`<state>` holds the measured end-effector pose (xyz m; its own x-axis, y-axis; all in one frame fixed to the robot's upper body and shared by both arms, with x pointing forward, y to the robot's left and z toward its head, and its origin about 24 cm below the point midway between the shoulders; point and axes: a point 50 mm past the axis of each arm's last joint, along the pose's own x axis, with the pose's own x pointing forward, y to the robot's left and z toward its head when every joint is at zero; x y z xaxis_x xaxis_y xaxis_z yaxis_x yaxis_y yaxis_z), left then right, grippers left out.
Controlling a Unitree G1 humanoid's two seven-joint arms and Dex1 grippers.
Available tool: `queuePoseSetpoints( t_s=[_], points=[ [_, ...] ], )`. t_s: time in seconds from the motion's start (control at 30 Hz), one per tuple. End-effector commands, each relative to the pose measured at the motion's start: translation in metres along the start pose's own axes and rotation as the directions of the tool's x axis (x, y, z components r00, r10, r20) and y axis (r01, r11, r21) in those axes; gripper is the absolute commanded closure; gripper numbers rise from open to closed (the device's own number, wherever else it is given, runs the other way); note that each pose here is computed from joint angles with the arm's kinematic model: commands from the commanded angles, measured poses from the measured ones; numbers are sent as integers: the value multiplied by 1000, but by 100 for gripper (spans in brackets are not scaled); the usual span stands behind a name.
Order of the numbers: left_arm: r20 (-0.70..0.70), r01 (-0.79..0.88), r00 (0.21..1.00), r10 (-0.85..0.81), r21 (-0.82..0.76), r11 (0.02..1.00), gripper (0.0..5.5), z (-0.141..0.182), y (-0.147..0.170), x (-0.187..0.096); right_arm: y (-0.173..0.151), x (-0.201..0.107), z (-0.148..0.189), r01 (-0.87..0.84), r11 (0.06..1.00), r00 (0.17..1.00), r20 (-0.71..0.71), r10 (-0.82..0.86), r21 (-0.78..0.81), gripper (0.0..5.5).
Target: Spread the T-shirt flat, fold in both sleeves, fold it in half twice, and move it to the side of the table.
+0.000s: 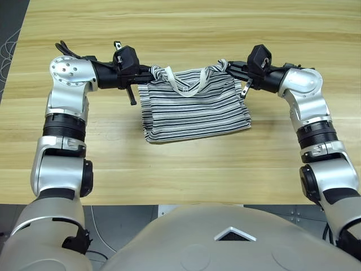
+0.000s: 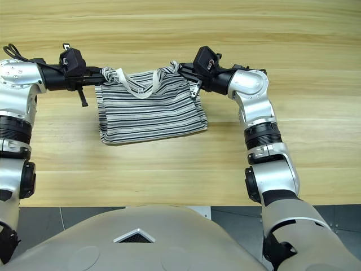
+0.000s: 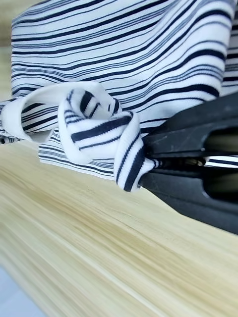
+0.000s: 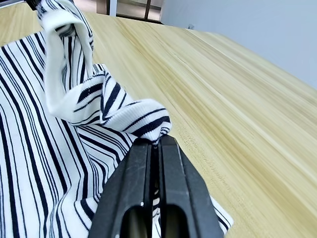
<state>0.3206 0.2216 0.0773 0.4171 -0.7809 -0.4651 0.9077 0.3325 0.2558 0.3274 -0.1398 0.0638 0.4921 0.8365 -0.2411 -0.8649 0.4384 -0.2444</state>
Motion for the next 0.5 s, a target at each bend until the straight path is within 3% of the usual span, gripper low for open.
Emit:
queuePoseSetpoints(
  t_s=[0.03,0.23,0.5],
  points=[
    [-19,-20,1000,20,-23,1000,513,-3,5,8,-4,5,-4,9,1000,1000,-25,-9,-5,540],
    [-109,-100,990,92,-68,993,431,-22,7,7,-14,7,-22,154,988,979,-136,-152,3,462],
    [-121,-184,977,174,-80,980,431,-27,15,-2,-31,4,-26,333,943,930,-169,-326,11,462]
  ],
)
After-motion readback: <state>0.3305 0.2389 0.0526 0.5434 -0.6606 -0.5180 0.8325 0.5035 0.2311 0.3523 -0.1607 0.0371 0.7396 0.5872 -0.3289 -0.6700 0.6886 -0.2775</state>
